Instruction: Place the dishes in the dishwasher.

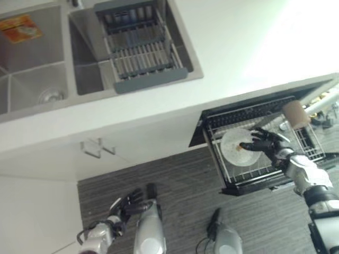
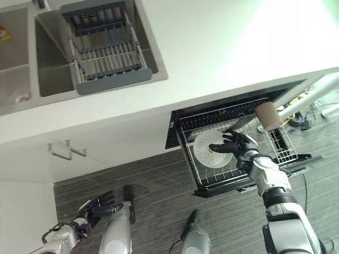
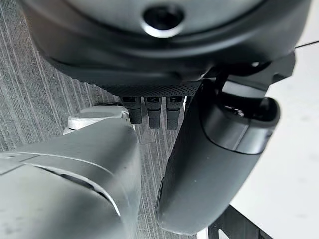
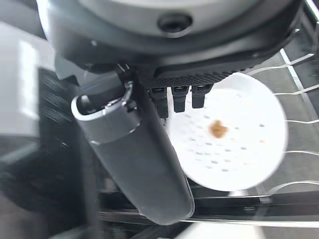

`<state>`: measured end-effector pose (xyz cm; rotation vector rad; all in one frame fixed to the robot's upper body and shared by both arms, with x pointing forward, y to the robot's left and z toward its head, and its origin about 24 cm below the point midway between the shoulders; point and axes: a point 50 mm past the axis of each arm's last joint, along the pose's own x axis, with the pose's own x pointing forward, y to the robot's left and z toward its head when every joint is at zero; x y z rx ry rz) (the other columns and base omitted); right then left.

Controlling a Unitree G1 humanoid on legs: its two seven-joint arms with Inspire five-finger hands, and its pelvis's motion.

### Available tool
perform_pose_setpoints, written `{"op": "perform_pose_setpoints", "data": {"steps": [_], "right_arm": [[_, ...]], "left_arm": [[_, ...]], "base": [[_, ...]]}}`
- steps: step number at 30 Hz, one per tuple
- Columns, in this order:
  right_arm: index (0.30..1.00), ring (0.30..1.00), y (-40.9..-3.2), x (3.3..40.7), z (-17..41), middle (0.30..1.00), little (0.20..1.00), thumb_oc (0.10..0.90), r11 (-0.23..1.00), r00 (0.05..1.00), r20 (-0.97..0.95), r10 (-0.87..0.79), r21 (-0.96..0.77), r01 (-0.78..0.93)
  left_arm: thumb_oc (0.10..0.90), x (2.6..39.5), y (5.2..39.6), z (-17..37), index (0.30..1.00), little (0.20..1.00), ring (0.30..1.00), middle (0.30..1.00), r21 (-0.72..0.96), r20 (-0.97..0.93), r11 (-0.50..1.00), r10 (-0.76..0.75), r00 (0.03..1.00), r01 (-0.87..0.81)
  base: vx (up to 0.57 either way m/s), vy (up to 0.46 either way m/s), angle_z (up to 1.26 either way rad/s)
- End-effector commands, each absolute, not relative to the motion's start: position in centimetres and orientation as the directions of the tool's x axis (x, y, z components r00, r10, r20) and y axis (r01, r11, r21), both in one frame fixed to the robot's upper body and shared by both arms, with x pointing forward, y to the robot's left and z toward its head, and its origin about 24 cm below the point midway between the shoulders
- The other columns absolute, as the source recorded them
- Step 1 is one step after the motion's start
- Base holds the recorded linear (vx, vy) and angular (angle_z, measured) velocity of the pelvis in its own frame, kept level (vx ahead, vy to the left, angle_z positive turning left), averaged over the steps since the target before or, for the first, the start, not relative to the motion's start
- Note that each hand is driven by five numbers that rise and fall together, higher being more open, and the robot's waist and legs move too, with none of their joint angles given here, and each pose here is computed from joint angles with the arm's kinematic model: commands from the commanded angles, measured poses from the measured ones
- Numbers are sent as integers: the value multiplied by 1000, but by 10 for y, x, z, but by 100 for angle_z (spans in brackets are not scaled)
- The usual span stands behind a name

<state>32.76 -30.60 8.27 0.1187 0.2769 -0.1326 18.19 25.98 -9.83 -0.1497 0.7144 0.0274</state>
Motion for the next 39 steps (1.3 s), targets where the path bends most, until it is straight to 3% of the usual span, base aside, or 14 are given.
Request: {"op": "perform_pose_setpoints", "data": {"steps": [1, 9, 14, 16, 20, 24, 28, 29, 30, 33, 39], "right_arm": [[900, 900, -338, 323, 141, 900, 900, 800, 970, 980, -40, -196, 137, 200], [900, 900, -352, 279, 161, 900, 900, 800, 879, 926, 235, -296, 446, 168], [900, 900, -374, 258, 160, 900, 900, 800, 793, 840, 246, -484, 528, 302], [900, 900, -391, 245, 149, 900, 900, 800, 675, 770, 195, -608, 637, 371], [900, 900, -402, 235, 112, 900, 900, 800, 536, 740, 9, -672, 696, 478], [900, 900, -402, 234, 81, 900, 900, 800, 440, 745, -153, -649, 724, 531], [900, 900, -394, 235, 34, 900, 900, 800, 246, 711, -401, -578, 745, 620], [829, 829, -392, 235, 27, 829, 829, 753, 215, 697, -438, -568, 738, 640], [632, 632, -392, 234, 23, 632, 632, 621, 191, 688, -463, -559, 736, 650], [300, 300, -392, 228, 7, 300, 300, 400, 81, 644, -559, -523, 719, 690], [300, 300, -390, 220, -14, 300, 300, 400, -7, 574, -666, -476, 655, 755]], "left_arm": [[800, 177, 261, -98, 900, 900, 900, 900, -88, -634, 994, -6, 773, -64], [800, 154, 258, -113, 900, 900, 900, 900, -79, -678, 993, 14, 735, -92], [800, 148, 254, -119, 900, 900, 900, 900, -92, -697, 989, 17, 717, -112], [800, 144, 250, -122, 900, 900, 900, 900, -99, -706, 988, 11, 708, -115], [800, 142, 240, -127, 900, 900, 900, 900, -112, -722, 989, -13, 691, -98], [800, 142, 237, -128, 900, 900, 900, 900, -113, -729, 990, -30, 684, -78], [800, 139, 236, -130, 900, 900, 900, 900, -109, -747, 993, -44, 663, -56], [800, 139, 236, -131, 900, 900, 900, 900, -107, -751, 993, -46, 659, -53], [800, 139, 236, -131, 900, 900, 900, 900, -106, -755, 993, -47, 655, -51], [800, 134, 237, -134, 900, 900, 900, 900, -101, -775, 994, -51, 630, -44], [800, 125, 238, -140, 900, 900, 900, 900, -97, -809, 994, -52, 586, -45]], "base": [[-7, 4, -26], [6, 25, -33], [20, 60, -27], [32, 37, -9], [48, 25, -13], [10, -4, -1], [31, -17, 5], [49, -25, 10], [42, -21, 24], [65, -23, 17], [57, -30, 26]]}}
